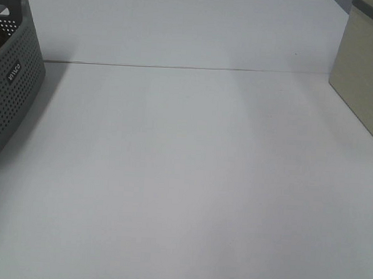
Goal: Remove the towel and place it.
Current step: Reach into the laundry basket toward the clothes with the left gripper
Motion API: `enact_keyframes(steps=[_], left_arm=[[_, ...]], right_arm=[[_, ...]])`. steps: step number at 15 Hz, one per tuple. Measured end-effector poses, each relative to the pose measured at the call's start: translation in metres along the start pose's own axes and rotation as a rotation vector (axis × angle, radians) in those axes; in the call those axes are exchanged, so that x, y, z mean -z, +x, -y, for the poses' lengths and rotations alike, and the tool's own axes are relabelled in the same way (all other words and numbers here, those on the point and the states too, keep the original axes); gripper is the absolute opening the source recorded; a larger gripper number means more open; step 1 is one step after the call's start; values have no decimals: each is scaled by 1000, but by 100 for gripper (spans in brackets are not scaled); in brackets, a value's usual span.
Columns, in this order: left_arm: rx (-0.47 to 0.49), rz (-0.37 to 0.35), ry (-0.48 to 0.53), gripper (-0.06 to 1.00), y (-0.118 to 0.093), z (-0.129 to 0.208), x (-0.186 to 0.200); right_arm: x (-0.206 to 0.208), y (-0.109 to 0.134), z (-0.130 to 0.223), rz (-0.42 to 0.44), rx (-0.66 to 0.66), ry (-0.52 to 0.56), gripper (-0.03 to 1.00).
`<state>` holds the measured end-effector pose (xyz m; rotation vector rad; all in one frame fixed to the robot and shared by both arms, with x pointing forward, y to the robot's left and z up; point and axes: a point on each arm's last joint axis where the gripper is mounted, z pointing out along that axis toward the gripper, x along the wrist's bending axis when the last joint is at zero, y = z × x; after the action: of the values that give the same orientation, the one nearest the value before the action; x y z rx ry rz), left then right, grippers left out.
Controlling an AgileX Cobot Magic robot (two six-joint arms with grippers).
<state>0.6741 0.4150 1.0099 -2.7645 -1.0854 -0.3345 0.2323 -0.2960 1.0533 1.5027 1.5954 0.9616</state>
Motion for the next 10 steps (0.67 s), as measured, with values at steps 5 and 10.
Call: enact_keyframes(steps=[5, 10], left_arm=[[6, 74, -33, 99, 3, 6, -23], [15, 99, -50, 79, 1, 3, -27]], right_arm=[[0, 0, 0, 0, 0, 0, 99], [0, 0, 0, 0, 0, 0, 99]])
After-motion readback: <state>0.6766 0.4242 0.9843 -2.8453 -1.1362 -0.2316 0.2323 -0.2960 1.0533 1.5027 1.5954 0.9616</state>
